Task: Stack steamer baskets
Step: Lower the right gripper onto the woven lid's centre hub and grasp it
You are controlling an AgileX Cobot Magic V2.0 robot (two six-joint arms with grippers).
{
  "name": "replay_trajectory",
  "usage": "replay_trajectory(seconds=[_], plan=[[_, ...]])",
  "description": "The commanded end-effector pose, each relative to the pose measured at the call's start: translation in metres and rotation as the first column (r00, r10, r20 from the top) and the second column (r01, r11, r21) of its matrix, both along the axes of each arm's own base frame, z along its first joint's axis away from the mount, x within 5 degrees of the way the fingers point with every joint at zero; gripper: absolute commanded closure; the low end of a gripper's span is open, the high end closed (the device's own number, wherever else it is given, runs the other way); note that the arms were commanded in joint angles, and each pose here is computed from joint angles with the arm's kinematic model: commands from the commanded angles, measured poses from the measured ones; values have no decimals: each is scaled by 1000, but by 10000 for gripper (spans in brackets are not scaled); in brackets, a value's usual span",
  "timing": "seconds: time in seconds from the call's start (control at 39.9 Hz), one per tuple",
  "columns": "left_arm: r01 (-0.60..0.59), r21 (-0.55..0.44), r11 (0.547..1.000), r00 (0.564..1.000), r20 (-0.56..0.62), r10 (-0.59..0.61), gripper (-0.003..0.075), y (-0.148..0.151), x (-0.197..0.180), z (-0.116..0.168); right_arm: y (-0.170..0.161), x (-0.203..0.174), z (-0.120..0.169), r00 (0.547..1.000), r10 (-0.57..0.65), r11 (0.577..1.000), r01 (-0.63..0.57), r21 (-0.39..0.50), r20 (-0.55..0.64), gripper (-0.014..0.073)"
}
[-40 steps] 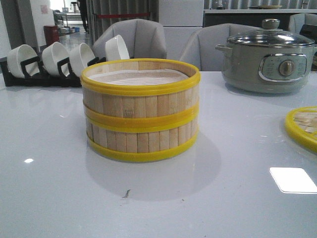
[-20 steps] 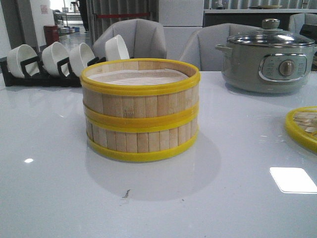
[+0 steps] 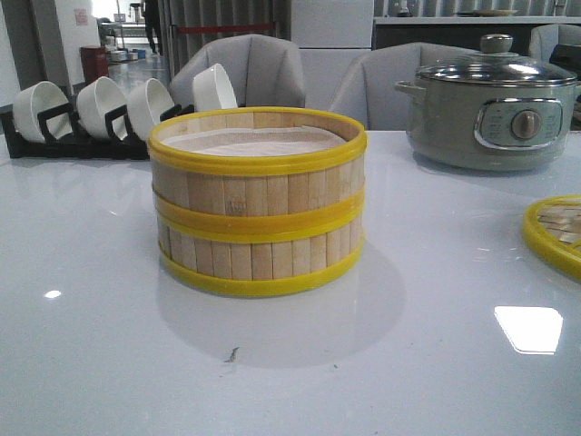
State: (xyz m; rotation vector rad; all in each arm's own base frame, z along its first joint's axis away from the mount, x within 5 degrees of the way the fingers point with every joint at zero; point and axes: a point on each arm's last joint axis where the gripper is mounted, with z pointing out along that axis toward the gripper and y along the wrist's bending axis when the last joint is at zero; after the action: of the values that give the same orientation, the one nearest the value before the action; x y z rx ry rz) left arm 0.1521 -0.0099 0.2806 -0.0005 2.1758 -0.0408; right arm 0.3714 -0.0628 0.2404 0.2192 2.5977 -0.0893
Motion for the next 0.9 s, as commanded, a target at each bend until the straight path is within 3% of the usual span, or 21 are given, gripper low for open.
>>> replay_trajectory(seconds=[0.0, 0.5, 0.88], plan=[[0, -14, 1000, 994, 107, 1, 637, 0, 4, 16, -5, 4, 21, 996, -7, 1000, 9, -20, 85, 181], [0, -14, 1000, 994, 107, 1, 637, 0, 4, 16, -19, 6, 14, 995, -43, 999, 45, -15, 90, 181], [0, -14, 1000, 994, 107, 1, 637, 0, 4, 16, -18, 11, 5, 993, -71, 997, 67, 38, 97, 181]])
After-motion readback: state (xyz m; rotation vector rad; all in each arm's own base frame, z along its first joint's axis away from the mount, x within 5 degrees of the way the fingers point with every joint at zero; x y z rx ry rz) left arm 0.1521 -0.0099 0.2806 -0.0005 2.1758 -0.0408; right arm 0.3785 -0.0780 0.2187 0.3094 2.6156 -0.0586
